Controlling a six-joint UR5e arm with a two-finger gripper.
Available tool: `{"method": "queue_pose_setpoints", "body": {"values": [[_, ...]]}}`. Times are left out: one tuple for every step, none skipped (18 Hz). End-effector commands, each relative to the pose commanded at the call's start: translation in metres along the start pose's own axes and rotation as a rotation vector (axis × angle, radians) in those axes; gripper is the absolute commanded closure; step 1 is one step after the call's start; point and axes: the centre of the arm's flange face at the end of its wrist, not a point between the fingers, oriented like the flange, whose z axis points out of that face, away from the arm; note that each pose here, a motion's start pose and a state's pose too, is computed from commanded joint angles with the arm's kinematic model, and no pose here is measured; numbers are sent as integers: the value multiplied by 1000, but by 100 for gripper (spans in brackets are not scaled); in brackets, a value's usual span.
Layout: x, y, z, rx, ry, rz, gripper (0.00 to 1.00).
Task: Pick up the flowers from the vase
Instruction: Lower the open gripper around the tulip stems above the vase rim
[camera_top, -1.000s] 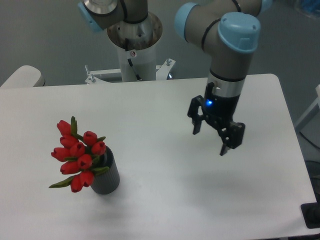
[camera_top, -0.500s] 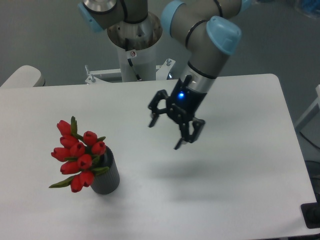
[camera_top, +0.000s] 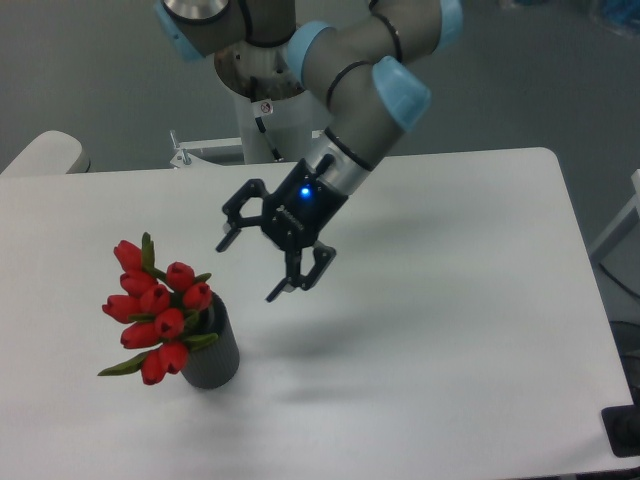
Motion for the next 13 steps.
{"method": "queue_pose_setpoints", "body": {"values": [[-1, 2, 3, -1, 4, -4, 0], [-1, 1, 4, 0, 2, 0, 0], [-2, 0, 4, 2, -2, 5, 0], [-1, 1, 9, 1, 4, 15, 0], [1, 0, 20, -2, 13, 38, 0], [3, -2, 28, 1, 15, 52, 0], [3, -3, 30, 4, 16, 61, 0], [4, -2, 32, 3, 20, 59, 0], [4, -2, 32, 3, 20, 59, 0], [4, -3, 33, 3, 20, 62, 0], [6, -3, 35, 2, 25, 64, 0], [7, -4, 37, 1, 29, 66, 0], [7, -4, 38, 1, 30, 67, 0]]}}
